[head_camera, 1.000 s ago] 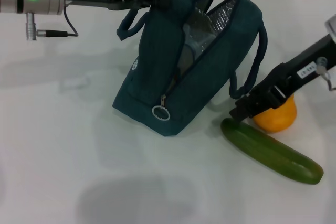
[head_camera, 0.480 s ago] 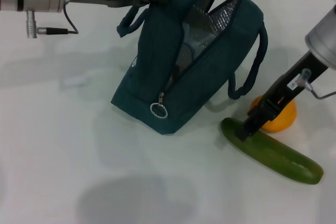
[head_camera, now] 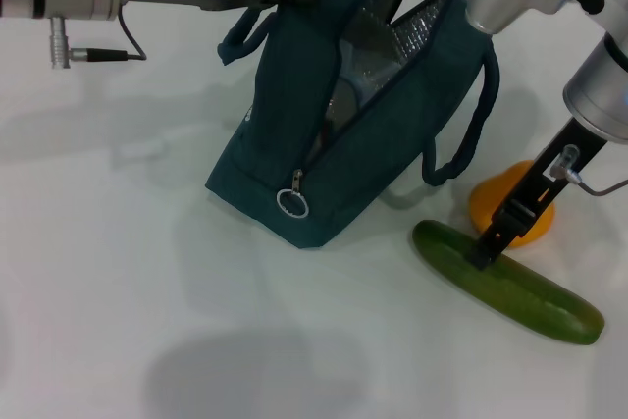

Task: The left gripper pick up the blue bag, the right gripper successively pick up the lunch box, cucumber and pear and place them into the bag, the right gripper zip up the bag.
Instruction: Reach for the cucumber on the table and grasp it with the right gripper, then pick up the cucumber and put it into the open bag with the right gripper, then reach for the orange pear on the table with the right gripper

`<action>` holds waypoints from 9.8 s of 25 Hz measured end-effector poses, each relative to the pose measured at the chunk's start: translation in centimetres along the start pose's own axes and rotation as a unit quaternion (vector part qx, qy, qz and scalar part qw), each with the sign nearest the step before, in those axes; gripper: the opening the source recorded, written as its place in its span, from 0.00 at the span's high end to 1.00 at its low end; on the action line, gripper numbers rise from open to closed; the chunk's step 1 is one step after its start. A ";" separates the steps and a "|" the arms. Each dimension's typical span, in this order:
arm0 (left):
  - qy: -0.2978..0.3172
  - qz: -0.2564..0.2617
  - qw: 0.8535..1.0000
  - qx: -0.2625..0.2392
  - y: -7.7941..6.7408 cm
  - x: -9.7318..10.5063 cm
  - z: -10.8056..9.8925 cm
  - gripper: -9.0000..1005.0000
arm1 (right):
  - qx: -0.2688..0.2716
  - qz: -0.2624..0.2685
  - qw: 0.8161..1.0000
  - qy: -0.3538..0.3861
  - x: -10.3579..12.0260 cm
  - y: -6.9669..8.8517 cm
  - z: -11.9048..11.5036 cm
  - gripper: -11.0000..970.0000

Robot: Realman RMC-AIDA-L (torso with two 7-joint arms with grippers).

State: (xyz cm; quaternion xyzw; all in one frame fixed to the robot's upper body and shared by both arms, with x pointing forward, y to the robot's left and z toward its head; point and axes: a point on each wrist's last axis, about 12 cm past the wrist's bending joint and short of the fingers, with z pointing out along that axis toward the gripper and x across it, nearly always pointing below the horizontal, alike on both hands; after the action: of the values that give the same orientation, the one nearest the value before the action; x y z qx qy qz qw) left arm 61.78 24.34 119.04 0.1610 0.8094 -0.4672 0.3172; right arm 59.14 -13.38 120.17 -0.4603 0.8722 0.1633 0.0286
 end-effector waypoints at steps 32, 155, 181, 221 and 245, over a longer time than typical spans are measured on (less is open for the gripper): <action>-0.005 0.000 1.000 0.000 0.1 0.3 0.0 0.93 | 0.064 -0.052 0.996 0.044 -1.1 0.6 3.4 0.30; 0.013 -0.028 0.999 0.027 -0.7 1.0 1.1 0.93 | 0.009 -0.232 0.777 -0.585 8.1 -4.5 6.5 0.33; 0.012 -0.029 0.999 0.028 -0.5 1.4 0.9 0.93 | -0.064 -0.172 0.808 -0.560 8.3 -4.1 6.1 0.30; -0.010 -0.040 0.998 0.037 0.1 1.7 -1.4 0.93 | 0.068 -0.109 0.778 -0.615 23.3 -5.0 4.8 0.31; -0.017 -0.040 0.999 0.024 0.5 1.8 -1.4 0.93 | 0.133 -0.079 0.800 -0.580 20.2 -7.1 8.4 0.35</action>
State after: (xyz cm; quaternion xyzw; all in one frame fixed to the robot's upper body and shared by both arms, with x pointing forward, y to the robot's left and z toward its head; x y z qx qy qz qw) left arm 60.19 25.76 117.99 0.1284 0.7983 -0.5014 0.3079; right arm 52.41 -30.52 106.35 -0.3387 0.6662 0.2793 0.6028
